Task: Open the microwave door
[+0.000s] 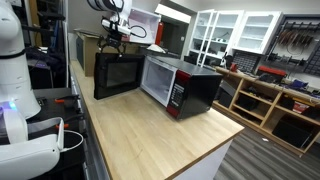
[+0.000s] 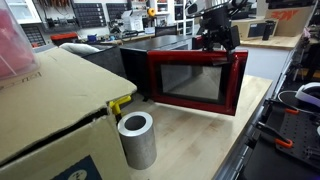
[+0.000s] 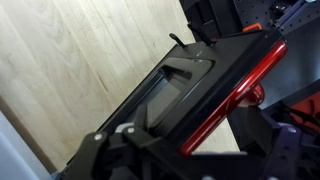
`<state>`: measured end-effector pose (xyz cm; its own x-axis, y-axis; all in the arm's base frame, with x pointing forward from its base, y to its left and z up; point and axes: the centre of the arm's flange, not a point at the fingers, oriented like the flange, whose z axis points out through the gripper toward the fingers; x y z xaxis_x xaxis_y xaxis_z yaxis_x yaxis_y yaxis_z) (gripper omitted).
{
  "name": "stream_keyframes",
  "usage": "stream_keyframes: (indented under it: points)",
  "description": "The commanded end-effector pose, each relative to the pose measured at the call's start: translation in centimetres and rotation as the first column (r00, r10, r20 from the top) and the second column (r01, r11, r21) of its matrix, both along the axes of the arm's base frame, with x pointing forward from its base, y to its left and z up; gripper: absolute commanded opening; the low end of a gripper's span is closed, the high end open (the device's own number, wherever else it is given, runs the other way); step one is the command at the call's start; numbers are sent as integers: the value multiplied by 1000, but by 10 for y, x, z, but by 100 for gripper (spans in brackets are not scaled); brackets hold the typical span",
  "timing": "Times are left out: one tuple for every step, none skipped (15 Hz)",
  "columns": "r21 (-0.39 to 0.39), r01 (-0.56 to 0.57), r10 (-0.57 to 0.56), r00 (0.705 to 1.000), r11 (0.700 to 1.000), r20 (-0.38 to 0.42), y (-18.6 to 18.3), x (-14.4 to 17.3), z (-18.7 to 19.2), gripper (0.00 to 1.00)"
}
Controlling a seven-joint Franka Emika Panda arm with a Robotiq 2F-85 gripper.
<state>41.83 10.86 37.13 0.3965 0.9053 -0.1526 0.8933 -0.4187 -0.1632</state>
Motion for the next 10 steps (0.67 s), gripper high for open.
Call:
stream_keyframes:
  points:
    - [31, -1, 0, 1000, 1000, 22, 4, -12, 8, 100]
    - [32, 0, -1, 1000, 999, 24, 7, -11, 7, 100]
    - [33, 0, -1, 1000, 999, 24, 10, -10, 7, 100]
    - [34, -1, 0, 1000, 999, 22, 14, -10, 6, 100]
    - [36, -3, 2, 1000, 999, 18, 18, -10, 5, 100]
    - [37, -1, 0, 1000, 999, 18, 25, -8, 6, 100]
    - [37, 3, -4, 1000, 999, 18, 29, -8, 6, 100]
    - [38, 19, -20, 999, 999, 25, 34, -9, 6, 100]
    - [37, 58, -59, 998, 998, 34, 39, -9, 7, 100]
    - [36, 93, -94, 995, 995, 44, 43, -9, 8, 100]
